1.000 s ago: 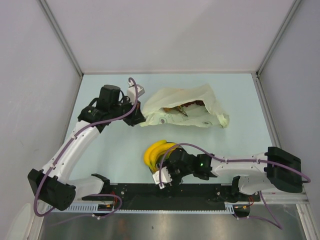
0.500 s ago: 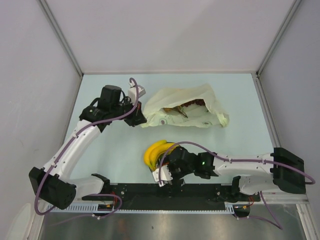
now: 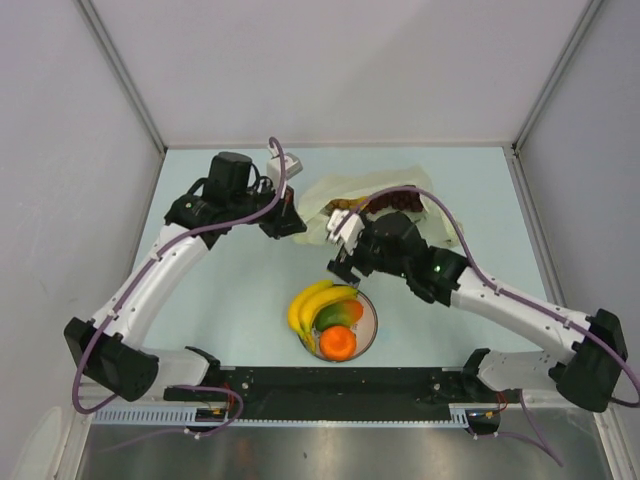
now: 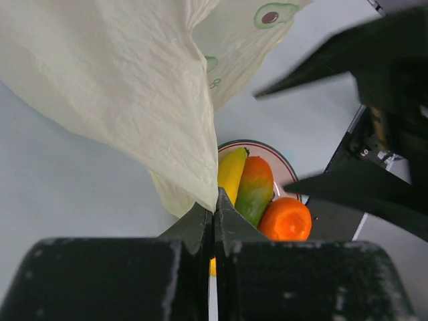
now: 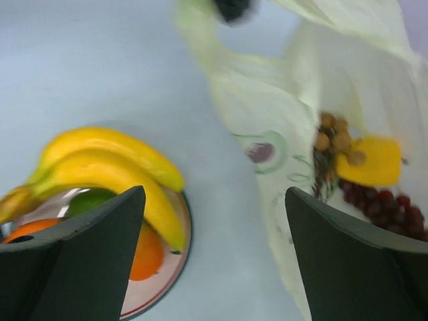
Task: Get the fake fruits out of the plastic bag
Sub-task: Take out the fake fruit from the plastic bag.
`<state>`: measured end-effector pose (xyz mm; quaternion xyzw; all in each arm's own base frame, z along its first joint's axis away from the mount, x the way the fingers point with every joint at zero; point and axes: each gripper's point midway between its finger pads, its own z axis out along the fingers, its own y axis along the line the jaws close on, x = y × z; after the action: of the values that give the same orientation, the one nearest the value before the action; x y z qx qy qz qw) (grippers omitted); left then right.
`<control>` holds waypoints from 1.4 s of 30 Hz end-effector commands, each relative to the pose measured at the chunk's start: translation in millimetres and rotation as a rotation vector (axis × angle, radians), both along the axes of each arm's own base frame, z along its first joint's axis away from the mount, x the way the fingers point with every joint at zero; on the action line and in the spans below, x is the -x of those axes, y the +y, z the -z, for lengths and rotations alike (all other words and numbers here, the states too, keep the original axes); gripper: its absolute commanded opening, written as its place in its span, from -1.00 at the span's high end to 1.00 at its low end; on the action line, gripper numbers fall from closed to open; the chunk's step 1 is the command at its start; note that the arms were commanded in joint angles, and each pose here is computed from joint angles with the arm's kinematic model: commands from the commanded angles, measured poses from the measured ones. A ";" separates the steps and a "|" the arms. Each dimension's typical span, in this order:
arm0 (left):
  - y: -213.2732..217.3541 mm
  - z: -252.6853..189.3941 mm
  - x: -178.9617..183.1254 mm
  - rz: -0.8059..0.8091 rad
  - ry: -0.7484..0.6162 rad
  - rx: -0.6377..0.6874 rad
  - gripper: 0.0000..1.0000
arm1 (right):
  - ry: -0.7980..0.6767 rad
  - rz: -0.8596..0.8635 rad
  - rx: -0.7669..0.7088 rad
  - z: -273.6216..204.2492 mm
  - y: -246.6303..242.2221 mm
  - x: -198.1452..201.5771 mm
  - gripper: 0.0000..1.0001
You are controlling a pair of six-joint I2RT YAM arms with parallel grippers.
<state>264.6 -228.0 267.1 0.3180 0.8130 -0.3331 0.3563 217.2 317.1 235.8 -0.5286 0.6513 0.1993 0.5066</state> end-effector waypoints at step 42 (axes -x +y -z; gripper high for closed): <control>-2.6 29.2 -26.3 0.150 -0.359 -0.335 0.99 | 0.546 0.906 -0.432 129.9 -61.5 -320.4 -0.94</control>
<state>286.5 -226.9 226.5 0.4835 0.7654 -0.1607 0.3931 526.5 251.9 103.4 -0.0614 0.8617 0.2212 0.4526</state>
